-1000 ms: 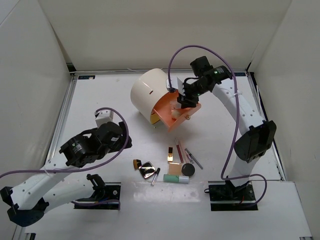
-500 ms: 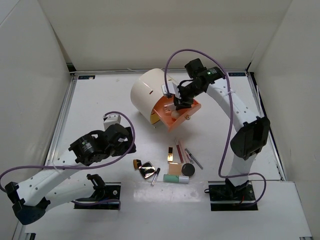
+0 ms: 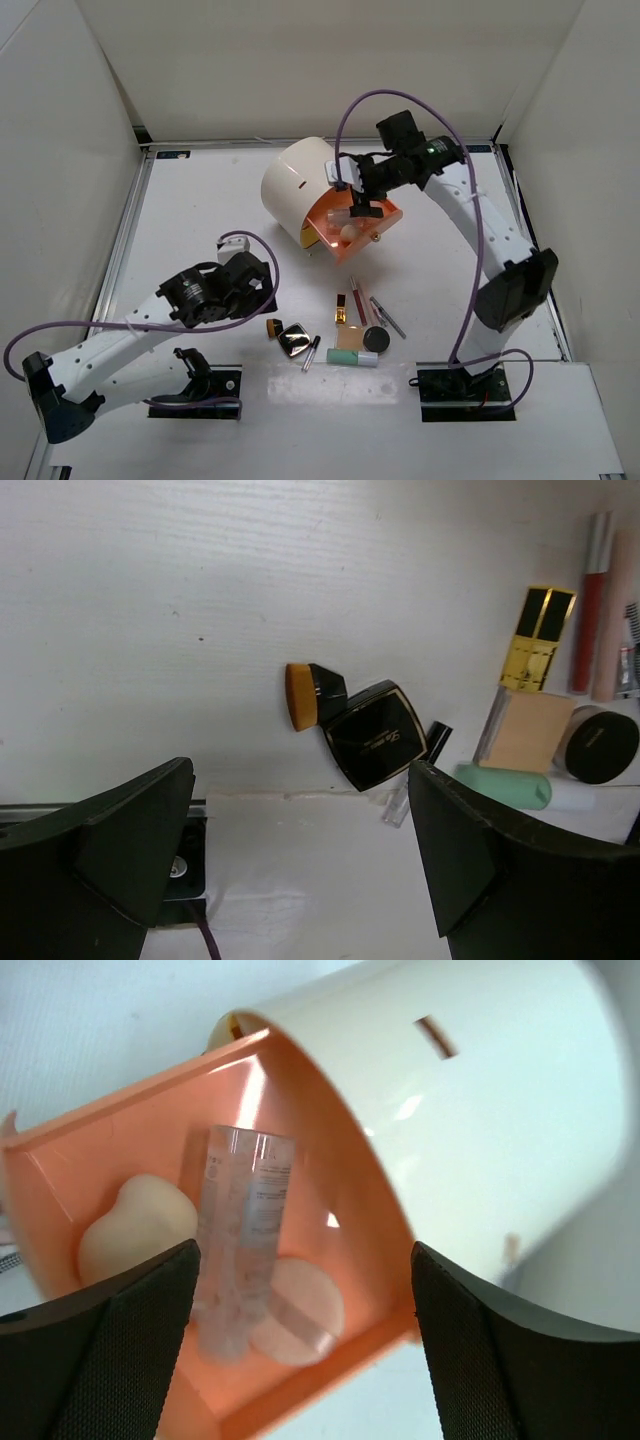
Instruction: Organize the makeup
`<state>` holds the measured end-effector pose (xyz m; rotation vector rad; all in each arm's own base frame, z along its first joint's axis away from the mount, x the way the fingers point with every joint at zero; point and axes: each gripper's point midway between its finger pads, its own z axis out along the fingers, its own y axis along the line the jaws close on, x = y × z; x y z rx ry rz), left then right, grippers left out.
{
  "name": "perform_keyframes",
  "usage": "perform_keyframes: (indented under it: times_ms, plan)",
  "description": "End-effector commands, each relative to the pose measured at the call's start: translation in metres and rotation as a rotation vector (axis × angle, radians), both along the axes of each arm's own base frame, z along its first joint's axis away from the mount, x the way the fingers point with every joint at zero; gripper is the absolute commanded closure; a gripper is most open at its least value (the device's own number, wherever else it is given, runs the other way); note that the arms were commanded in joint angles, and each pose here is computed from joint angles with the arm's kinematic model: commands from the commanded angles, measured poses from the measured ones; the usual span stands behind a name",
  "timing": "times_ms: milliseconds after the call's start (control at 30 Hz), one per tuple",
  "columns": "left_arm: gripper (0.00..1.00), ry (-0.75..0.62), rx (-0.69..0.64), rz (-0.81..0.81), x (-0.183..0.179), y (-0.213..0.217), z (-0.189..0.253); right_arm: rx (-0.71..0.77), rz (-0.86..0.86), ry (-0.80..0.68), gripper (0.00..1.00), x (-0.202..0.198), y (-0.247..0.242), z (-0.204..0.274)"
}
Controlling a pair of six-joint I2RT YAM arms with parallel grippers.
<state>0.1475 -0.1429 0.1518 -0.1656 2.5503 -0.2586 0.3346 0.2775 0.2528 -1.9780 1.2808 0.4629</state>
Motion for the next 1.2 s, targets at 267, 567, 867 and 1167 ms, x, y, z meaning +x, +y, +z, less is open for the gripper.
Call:
perform_keyframes:
  times_ms: [267,567,867,1167]
  plan:
    - [0.02,0.115,-0.022,0.065,-0.003,-0.018,-0.041,0.502,-0.617,-0.246,0.01,0.026,-0.037,0.156]
    - [0.07,0.120,0.125,-0.094,0.007,-0.022,-0.053,0.732,-1.310,-0.171,0.01,0.031,-0.129,0.153]
    - [0.02,-0.085,-0.052,-0.351,0.036,-0.064,-0.018,0.643,-1.354,-0.026,0.01,-0.005,-0.140,0.109]
    - [0.05,0.266,0.145,-0.035,-0.002,-0.037,-0.086,0.666,-1.403,-0.010,0.01,-0.018,-0.151,0.101]
